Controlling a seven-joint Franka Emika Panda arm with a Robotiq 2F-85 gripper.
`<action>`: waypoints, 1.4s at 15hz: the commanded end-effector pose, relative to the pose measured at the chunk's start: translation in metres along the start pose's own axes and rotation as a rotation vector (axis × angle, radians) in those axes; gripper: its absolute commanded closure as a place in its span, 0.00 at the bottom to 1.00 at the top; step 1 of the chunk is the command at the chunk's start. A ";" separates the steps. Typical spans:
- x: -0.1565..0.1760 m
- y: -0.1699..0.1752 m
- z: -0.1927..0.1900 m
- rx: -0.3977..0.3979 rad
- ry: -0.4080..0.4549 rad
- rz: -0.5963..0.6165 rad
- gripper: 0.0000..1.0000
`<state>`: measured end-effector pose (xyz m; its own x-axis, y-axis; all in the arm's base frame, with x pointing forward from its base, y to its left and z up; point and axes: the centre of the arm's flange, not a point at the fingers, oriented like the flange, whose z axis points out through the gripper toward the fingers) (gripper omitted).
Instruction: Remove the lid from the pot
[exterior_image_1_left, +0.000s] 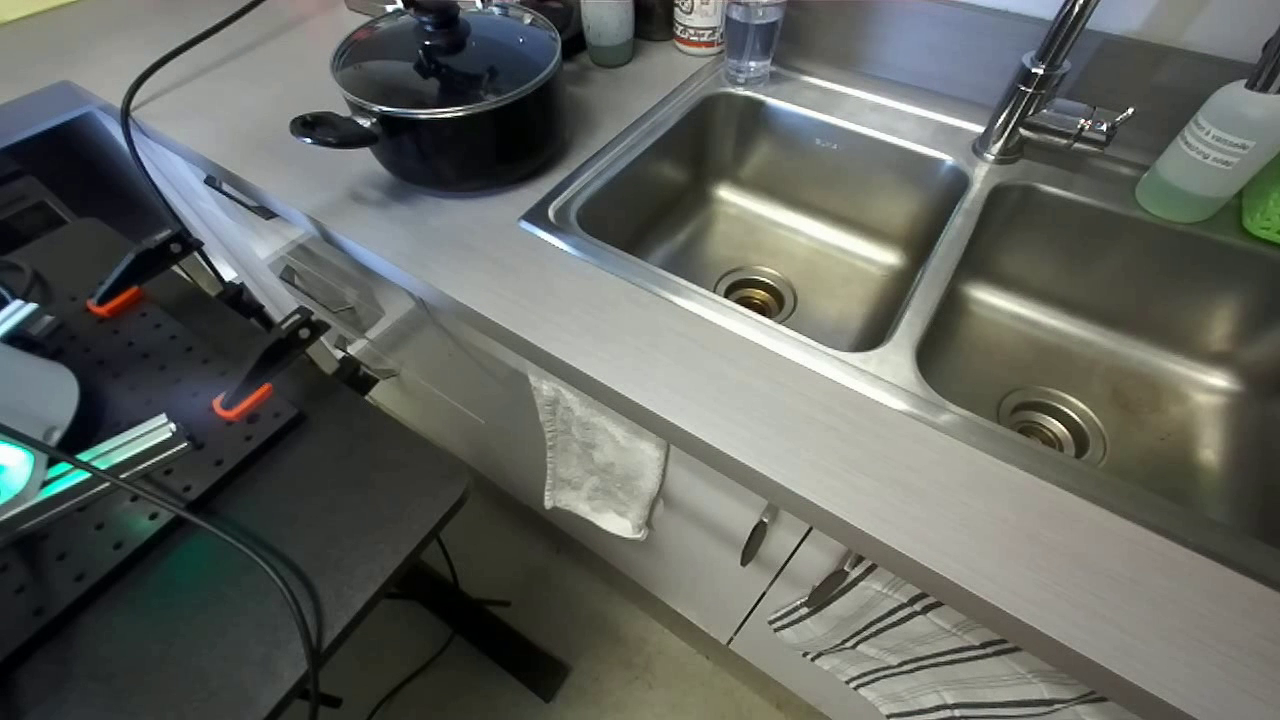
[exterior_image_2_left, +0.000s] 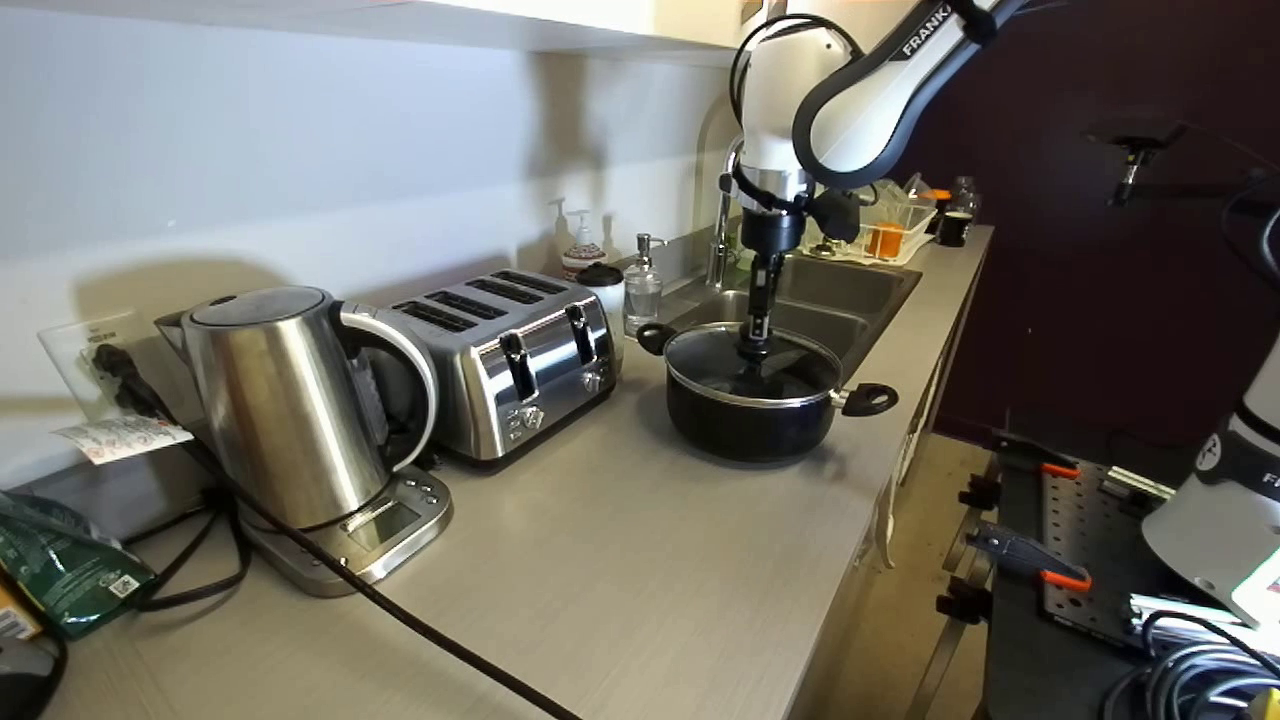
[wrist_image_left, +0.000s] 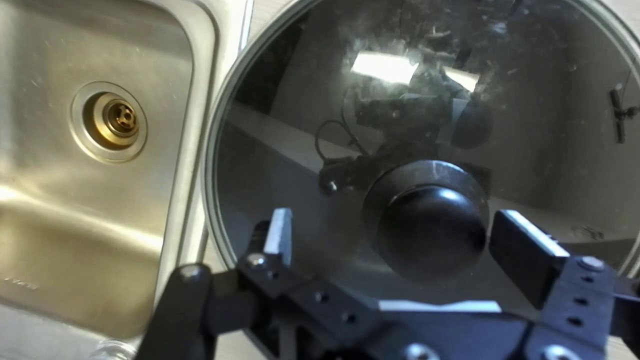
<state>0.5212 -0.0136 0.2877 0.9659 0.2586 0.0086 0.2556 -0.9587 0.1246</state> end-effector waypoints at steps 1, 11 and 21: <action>0.015 -0.002 0.008 -0.013 -0.004 -0.023 0.00; 0.020 -0.007 0.007 -0.010 0.006 -0.037 0.74; 0.001 -0.026 -0.075 -0.045 0.101 -0.069 0.74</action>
<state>0.5316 0.0082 0.3205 0.9509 0.3019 0.0677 0.2901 -0.9460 0.1445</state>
